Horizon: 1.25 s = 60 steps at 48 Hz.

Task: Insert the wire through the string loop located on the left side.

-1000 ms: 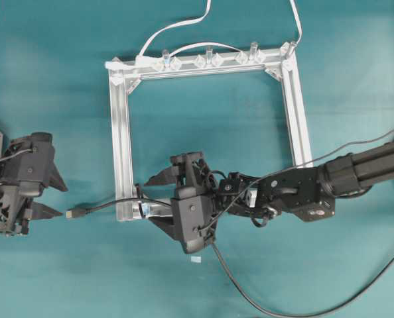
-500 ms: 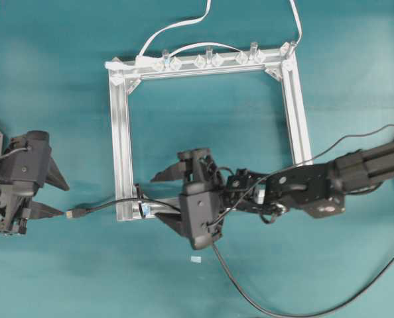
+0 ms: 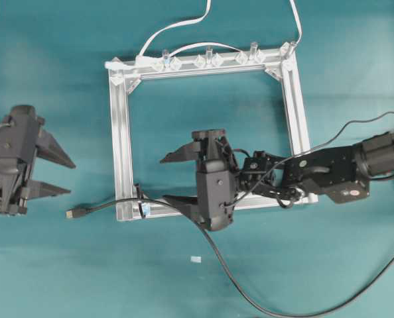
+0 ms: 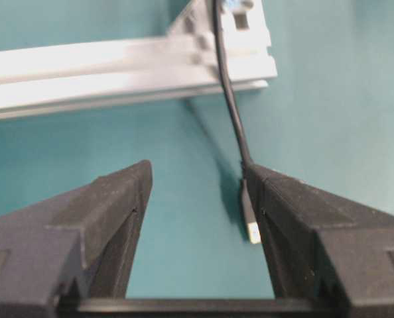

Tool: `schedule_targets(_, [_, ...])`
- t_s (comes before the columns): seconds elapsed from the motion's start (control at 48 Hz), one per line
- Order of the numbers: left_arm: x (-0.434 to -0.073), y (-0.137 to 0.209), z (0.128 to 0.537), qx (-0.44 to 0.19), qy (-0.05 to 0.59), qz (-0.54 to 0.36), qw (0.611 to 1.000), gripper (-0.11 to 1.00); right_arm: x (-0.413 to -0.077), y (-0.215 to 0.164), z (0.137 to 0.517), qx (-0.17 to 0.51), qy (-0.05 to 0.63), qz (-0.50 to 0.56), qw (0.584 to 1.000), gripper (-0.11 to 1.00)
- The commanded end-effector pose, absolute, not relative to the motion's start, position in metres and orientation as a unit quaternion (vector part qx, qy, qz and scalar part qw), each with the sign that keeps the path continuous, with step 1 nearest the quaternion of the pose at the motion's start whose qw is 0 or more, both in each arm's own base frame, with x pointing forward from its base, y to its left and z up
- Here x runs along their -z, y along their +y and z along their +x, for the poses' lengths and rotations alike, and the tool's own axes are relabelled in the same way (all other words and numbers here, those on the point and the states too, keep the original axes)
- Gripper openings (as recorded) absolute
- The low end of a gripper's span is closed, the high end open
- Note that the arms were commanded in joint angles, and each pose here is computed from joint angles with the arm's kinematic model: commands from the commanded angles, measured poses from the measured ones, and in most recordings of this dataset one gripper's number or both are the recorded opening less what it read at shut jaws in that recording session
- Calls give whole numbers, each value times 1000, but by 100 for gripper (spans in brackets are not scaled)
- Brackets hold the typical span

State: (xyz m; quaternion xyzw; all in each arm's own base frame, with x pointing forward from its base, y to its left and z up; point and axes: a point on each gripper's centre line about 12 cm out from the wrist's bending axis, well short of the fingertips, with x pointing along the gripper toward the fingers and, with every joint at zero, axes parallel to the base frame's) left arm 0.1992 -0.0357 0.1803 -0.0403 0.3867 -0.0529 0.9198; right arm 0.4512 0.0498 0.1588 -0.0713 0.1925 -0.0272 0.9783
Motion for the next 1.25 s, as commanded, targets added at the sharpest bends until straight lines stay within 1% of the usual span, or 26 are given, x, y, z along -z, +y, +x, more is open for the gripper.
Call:
schedule_targets(0.0, [-190, -31, 203, 47, 370, -39, 927, 60, -182, 47, 450, 33, 165, -66, 983, 86])
schedule_targets(0.208, [-196, -23, 196, 32, 347, -47, 936, 60, -188, 43, 446, 41, 156, -64, 985, 86])
schedule_targets(0.5, [-199, -20, 186, 28, 327, -51, 943, 60, -195, 34, 436, 70, 134, -52, 987, 86])
schedule_targets(0.792, [-195, -19, 182, 28, 325, -51, 944, 60, -188, 32, 425, 75, 142, -20, 987, 86])
schedule_targets(1.229, [-193, -19, 178, 27, 323, -52, 945, 59, -181, 31, 416, 73, 153, -26, 985, 86])
